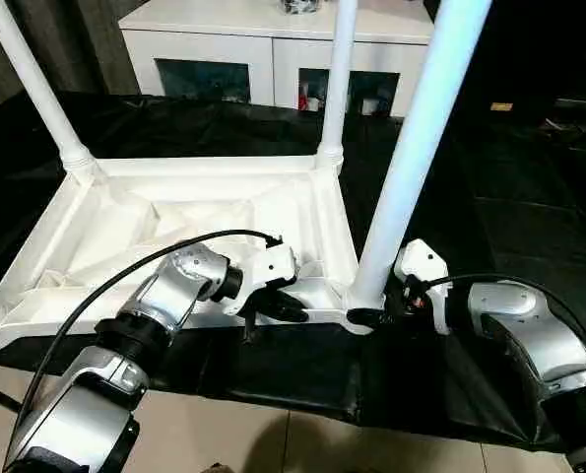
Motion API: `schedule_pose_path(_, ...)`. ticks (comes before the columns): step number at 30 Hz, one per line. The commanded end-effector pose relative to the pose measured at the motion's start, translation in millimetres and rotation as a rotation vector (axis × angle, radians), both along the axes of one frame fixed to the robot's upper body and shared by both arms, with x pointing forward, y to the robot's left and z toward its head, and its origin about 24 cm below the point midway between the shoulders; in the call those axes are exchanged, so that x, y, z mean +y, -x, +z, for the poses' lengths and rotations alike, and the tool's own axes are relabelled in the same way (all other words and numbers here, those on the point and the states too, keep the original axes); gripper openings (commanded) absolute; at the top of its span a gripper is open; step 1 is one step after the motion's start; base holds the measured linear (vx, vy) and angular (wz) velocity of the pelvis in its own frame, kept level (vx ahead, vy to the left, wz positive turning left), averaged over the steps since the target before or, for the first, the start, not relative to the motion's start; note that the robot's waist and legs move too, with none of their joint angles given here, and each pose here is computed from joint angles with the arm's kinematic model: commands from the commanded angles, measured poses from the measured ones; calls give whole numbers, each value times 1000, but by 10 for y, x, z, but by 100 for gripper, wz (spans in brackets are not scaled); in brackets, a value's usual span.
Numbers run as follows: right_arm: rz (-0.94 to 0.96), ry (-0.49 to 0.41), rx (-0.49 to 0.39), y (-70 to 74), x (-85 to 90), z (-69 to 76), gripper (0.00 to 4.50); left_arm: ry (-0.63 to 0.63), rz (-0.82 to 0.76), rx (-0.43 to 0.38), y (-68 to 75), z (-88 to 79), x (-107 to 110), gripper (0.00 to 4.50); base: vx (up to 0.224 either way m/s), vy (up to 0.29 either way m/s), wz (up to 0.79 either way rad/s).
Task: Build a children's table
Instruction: Rotate leg to tighten
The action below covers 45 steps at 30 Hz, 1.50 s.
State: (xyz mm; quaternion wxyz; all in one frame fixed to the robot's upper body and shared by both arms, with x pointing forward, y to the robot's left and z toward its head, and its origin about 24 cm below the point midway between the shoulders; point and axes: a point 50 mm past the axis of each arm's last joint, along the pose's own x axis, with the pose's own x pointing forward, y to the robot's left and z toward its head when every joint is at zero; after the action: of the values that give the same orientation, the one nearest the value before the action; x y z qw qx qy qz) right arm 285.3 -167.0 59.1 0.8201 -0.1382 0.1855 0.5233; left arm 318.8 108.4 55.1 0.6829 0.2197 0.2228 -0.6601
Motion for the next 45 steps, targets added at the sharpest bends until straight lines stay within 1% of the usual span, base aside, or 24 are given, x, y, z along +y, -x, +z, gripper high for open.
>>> schedule_pose_path(1,-3,14,1,-25,-16,6,275,-19,-26,-7,18,8,-29,0,0,0,0)
schedule_pose_path(6,-10,-24,12,-21,6,4,269,-14,-25,-4,23,6,-29,0,0,0,0)
schedule_pose_path(8,-61,-47,12,-36,13,-32,269,9,2,-11,11,6,-51,0,0,0,0)
schedule_pose_path(13,-390,-38,-12,-210,25,-208,269,41,176,-109,-127,-13,-157,0,0,0,0)
schedule_pose_path(14,-556,-51,-7,-273,43,-282,269,51,262,-143,-191,-22,-230,0,0,0,0)
schedule_pose_path(16,-631,-54,4,-295,49,-319,269,53,294,-147,-212,-29,-262,0,0,0,0)
schedule_pose_path(17,-708,-42,0,-320,57,-356,269,54,314,-148,-223,-34,-283,0,0,0,0)
schedule_pose_path(18,-797,-31,1,-347,87,-406,269,66,392,-159,-271,-35,-354,0,0,0,0)
schedule_pose_path(20,-865,-23,-3,-371,127,-443,269,79,458,-167,-306,-36,-427,0,0,0,0)
schedule_pose_path(21,-980,-22,2,-423,214,-491,269,90,529,-190,-343,-43,-525,0,0,0,0)
schedule_pose_path(23,-1070,6,-11,-463,310,-527,268,75,550,-225,-357,-54,-591,0,0,0,0)
schedule_pose_path(25,-1094,20,-17,-482,403,-541,268,68,542,-230,-355,-57,-629,0,0,0,0)
schedule_pose_path(26,-1087,34,-29,-495,486,-539,268,59,532,-236,-357,-50,-646,0,0,0,0)
schedule_pose_path(28,-1074,36,-41,-506,530,-526,268,57,519,-235,-355,-44,-650,0,0,0,0)
schedule_pose_path(29,-1034,-6,-52,-518,561,-481,303,51,513,-238,-359,-39,-631,0,0,0,0)
schedule_pose_path(31,-1000,-45,-97,-536,551,-399,338,38,502,-243,-364,-40,-595,0,0,0,0)
schedule_pose_path(32,-973,-75,-158,-559,477,-288,343,29,499,-238,-374,-50,-539,0,0,0,0)
schedule_pose_path(33,-971,-77,-161,-560,469,-282,343,29,499,-237,-374,-51,-535,0,0,0,0)
schedule_pose_path(35,-928,-94,-163,-556,384,-221,381,19,481,-237,-372,-54,-487,0,0,0,0)
schedule_pose_path(36,-908,-101,-158,-553,358,-204,381,16,474,-239,-371,-54,-471,0,0,0,0)
schedule_pose_path(38,-829,-72,-182,-537,265,-151,385,21,438,-226,-354,-55,-440,0,0,0,0)
schedule_pose_path(41,-614,-78,-154,-429,119,-58,385,31,323,-214,-291,-50,-372,0,0,0,0)
schedule_pose_path(43,-498,-110,-90,-336,67,-24,385,42,236,-201,-236,-50,-339,0,0,0,0)
schedule_pose_path(45,-364,-94,-75,-232,-3,-9,385,41,142,-160,-158,-63,-291,0,0,0,0)
